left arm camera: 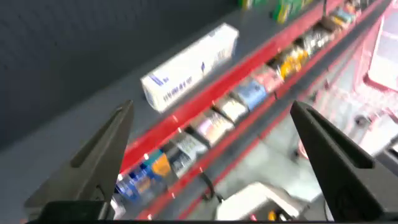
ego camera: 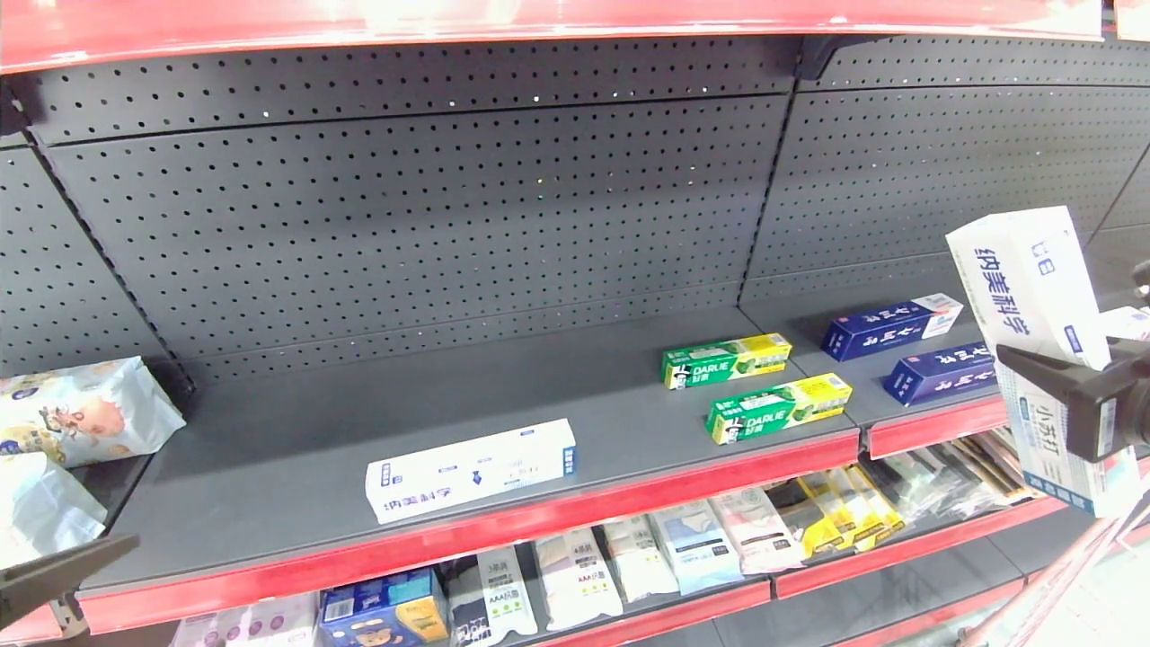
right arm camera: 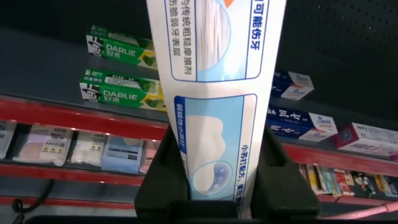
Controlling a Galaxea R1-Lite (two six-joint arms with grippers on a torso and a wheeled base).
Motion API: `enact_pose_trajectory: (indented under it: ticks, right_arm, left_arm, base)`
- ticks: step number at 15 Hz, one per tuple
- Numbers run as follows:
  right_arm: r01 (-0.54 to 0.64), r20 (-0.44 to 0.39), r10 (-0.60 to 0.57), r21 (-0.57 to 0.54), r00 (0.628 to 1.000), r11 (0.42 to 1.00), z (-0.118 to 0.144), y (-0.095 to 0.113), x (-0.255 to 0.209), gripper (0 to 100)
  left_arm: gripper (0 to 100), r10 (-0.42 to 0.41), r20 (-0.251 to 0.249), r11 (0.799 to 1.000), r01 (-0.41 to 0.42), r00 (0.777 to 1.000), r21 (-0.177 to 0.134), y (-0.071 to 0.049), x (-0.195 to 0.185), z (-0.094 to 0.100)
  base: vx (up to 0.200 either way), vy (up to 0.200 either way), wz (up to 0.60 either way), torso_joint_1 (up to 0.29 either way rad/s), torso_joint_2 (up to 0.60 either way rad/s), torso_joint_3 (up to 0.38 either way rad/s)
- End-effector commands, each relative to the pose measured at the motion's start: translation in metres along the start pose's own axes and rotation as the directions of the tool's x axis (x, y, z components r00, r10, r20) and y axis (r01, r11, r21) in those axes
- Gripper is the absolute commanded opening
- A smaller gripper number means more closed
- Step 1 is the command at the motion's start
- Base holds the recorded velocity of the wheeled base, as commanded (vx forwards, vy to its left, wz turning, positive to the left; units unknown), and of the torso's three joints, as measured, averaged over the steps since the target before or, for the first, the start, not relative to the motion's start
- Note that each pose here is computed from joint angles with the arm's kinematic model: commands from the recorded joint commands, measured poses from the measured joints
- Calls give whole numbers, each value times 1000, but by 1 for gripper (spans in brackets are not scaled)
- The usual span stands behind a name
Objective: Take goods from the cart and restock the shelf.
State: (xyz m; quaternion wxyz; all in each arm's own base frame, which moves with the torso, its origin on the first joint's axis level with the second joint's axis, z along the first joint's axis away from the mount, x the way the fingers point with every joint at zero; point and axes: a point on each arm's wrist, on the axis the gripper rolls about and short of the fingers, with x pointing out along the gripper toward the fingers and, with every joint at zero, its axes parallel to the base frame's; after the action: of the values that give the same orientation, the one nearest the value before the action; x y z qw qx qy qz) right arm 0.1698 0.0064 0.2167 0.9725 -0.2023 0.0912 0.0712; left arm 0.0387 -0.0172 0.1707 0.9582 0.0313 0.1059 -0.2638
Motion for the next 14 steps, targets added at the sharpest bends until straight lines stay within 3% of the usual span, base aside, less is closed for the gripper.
enact_pose_trajectory:
  ticks: [1,4,8,14]
  right_arm:
    - [-5,-2,5,-1,1000,1000,3,-2,7,0]
    - [-5,5,5,-5,1000,1000,7,-3,11,0]
    - [-5,-3,5,-5,1000,1000,7,-3,14,0]
    - [-6,-8,6,-6,1000,1000,8,-4,18,0]
  left_arm:
    - [100,6,143,999,-13,990,49,-6,-25,5]
    - [100,7,198,998,-20,980,66,-8,-35,3]
    - [100,13,172,998,-23,985,61,-9,-38,-2]
    - [100,13,172,998,-23,985,61,-9,-37,-1]
  base:
    - [0,0,0,0,0,0]
    - [0,0,0,0,0,0]
    - [0,0,0,0,0,0]
    - [0,0,0,0,0,0]
